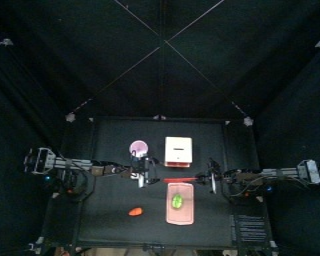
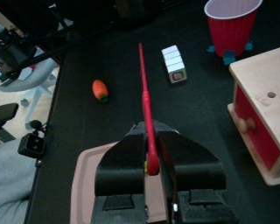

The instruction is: Grab knife with other hand

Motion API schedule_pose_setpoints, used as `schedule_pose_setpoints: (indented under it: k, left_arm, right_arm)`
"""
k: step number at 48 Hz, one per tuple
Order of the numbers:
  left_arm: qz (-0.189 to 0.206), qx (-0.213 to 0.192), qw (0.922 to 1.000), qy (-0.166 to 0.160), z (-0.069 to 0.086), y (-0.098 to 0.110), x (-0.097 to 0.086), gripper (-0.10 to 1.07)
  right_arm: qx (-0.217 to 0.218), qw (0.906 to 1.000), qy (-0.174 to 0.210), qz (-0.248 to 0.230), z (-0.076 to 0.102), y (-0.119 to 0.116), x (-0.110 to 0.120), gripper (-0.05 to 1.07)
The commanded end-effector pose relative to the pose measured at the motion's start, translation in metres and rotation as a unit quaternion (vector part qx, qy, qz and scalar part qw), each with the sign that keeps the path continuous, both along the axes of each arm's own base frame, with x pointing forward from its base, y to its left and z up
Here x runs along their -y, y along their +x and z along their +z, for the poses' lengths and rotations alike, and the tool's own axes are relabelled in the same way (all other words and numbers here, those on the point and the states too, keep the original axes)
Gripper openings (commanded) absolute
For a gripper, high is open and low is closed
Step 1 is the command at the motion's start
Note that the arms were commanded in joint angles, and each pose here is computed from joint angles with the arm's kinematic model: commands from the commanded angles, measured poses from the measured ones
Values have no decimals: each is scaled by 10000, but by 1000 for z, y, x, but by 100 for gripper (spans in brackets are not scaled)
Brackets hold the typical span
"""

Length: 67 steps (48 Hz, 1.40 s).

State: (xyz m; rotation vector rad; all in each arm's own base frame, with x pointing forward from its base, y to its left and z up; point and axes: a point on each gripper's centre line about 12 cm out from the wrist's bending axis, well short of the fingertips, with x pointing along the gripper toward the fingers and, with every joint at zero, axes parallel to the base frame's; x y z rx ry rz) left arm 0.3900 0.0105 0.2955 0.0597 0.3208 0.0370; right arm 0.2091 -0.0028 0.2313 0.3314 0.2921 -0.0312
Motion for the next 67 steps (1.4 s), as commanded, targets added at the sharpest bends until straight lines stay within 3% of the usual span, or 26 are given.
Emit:
schedule_pose_setpoints:
  k: [1, 11, 26, 36, 44, 49, 58, 67]
  left_arm:
    - [148, 204, 9996, 128, 8, 1, -3, 103]
    - [396, 363, 9986, 13, 13, 3, -8, 103]
    - [471, 188, 9987, 107, -3, 11, -12, 103]
    - [518, 360, 9980, 87, 12, 11, -17, 103]
    - [567, 123, 9982, -131, -3, 9, -22, 103]
    - [498, 75, 9986, -138, -5, 10, -19, 102]
    - [390, 308, 9988, -20, 14, 12, -14, 102]
    - [71, 111, 9997, 217, 5, 19, -6, 102]
  right_arm:
    - [49, 10000, 32, -3, 3, 2, 0, 31]
    - [42, 10000, 54, -11, 3, 2, 0, 31]
    - [3, 9998, 171, -77, 1, 1, 1, 31]
    - [-17, 9998, 184, -88, -1, 0, 1, 31]
    - [-15, 9997, 220, -101, -1, 0, 1, 31]
    - [-22, 9996, 242, -110, -1, 0, 1, 31]
    - [-27, 9996, 240, -115, -2, 0, 1, 31]
    - [-22, 9996, 242, -110, -1, 0, 1, 31]
